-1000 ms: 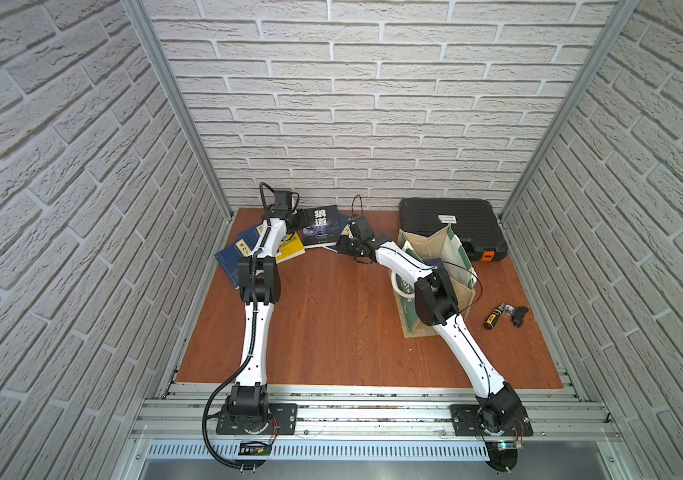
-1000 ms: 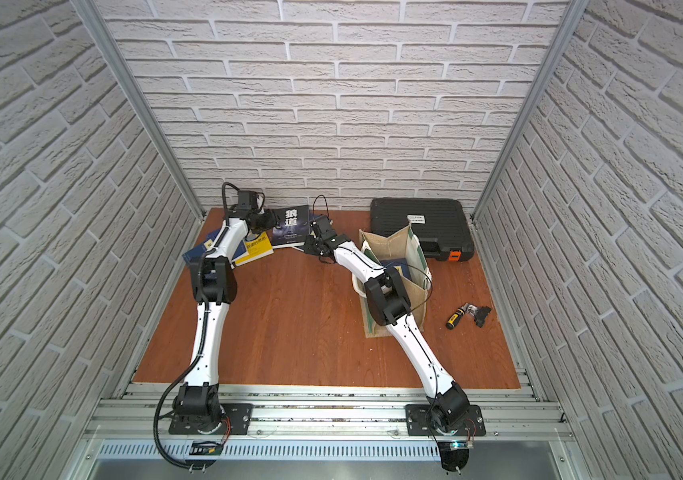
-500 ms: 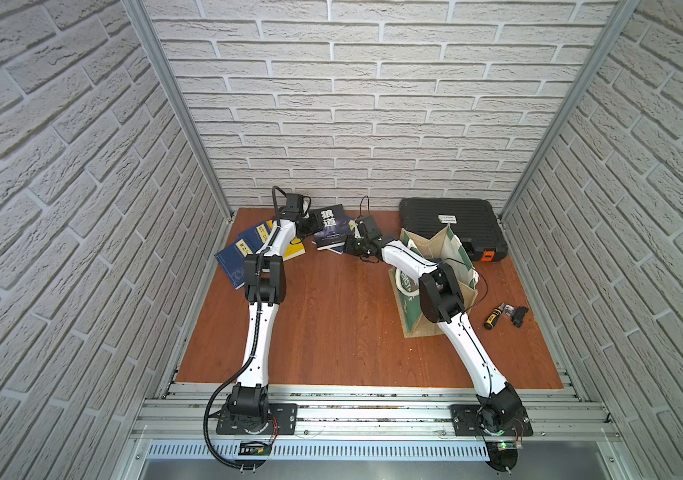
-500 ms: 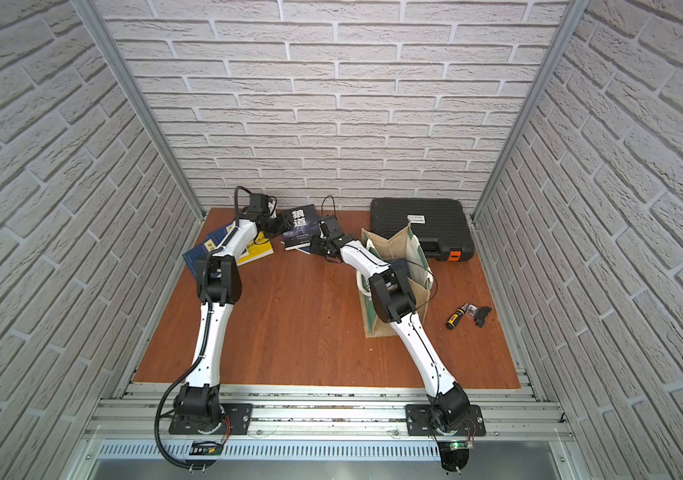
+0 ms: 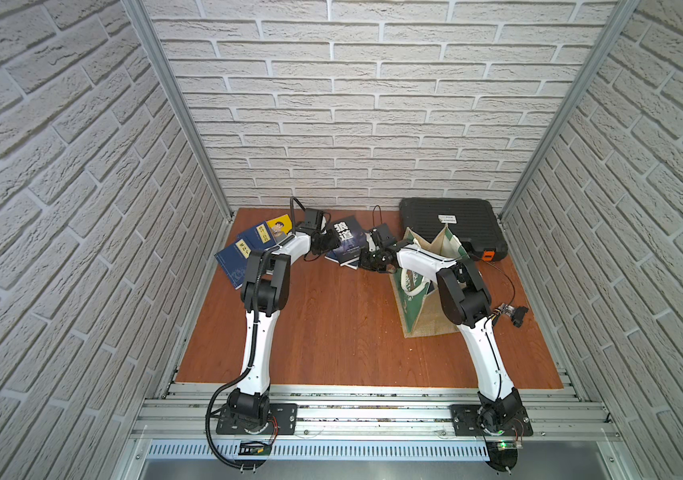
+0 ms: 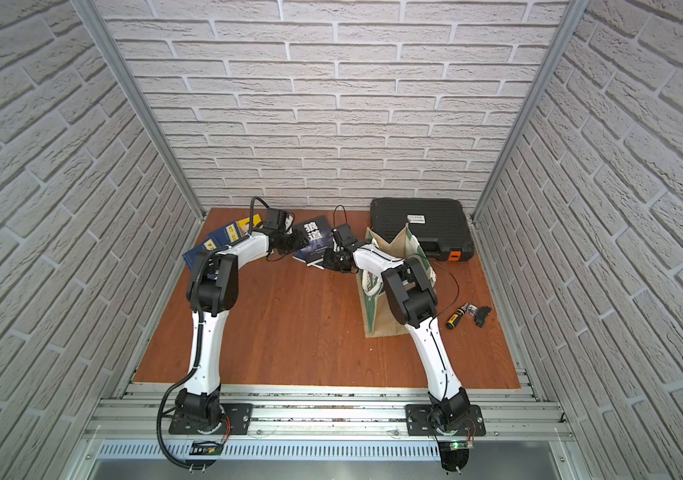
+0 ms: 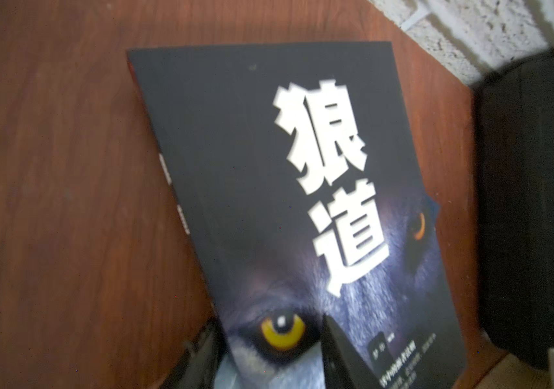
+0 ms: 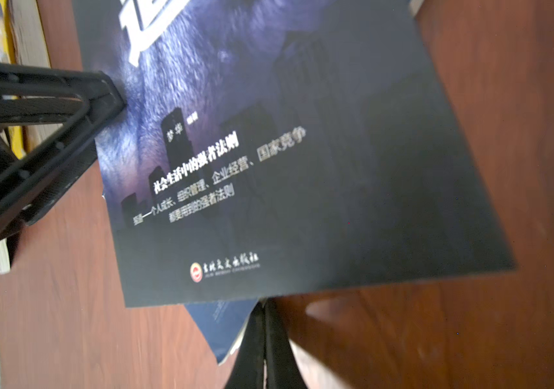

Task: Put the books into the canvas bag
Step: Move the books to the center of the board, then pick up the book from the book.

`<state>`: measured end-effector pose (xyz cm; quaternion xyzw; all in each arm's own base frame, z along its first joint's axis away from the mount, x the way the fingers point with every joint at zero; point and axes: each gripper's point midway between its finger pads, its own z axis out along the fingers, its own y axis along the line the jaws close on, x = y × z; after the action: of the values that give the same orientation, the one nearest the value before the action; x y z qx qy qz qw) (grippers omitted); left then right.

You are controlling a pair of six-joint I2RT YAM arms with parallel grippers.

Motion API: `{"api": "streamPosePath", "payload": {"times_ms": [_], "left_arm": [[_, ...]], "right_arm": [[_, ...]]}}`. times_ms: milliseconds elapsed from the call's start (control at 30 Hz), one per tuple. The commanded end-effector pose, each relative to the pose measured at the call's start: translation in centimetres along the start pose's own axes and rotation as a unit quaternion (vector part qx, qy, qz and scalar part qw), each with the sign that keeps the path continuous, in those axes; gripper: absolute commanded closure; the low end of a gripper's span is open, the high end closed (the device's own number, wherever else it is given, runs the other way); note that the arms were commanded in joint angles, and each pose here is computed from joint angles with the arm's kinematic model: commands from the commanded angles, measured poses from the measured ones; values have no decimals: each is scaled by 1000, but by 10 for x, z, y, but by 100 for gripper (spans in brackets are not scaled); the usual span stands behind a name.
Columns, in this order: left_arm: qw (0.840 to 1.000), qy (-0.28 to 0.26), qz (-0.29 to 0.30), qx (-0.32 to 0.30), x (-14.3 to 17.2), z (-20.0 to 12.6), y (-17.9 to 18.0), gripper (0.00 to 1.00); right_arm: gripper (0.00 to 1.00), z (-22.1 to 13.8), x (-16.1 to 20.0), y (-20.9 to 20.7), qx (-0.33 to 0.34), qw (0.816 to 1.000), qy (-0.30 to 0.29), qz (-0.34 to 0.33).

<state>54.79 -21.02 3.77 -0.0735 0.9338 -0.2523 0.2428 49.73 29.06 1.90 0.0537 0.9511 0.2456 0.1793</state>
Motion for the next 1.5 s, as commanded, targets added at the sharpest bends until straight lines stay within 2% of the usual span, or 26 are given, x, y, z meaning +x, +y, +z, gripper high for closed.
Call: {"api": "streamPosePath", "payload": {"times_ms": [0, 233, 333, 400, 633, 800, 933, 1067, 1200, 1367, 1467], "left_arm": [[991, 131, -32, 4, 110, 4, -19, 51], [989, 130, -76, 12, 178, -50, -12, 51], [988, 124, -88, 3, 197, -76, 2, 51], [989, 118, -93, -6, 203, -90, 14, 51], [991, 57, -117, 20, 188, -130, 29, 49], [994, 50, -96, 31, 175, -157, 31, 43], [991, 45, -100, 73, 161, -165, 26, 42], [988, 71, -85, 111, 159, -156, 15, 42], [982, 94, -83, 138, 164, -145, 6, 44], [978, 120, -84, 146, 180, -130, 0, 45], [978, 135, -92, 127, 194, -120, 5, 45]], "right_arm": [[95, 17, 93, -25, 47, 992, 120, -13], [94, -15, 183, -5, 65, 975, 193, -84], [94, -33, 211, 8, 72, 967, 215, -117], [94, -46, 218, 18, 79, 963, 217, -141], [86, -96, 180, 47, 104, 963, 166, -184], [77, -116, 162, 46, 128, 964, 136, -188], [70, -132, 146, 42, 138, 967, 112, -184], [64, -132, 137, 30, 154, 967, 107, -171], [61, -110, 131, 13, 168, 969, 112, -141], [60, -82, 134, -11, 180, 971, 129, -94], [60, -68, 143, -15, 168, 972, 144, -83]]}}
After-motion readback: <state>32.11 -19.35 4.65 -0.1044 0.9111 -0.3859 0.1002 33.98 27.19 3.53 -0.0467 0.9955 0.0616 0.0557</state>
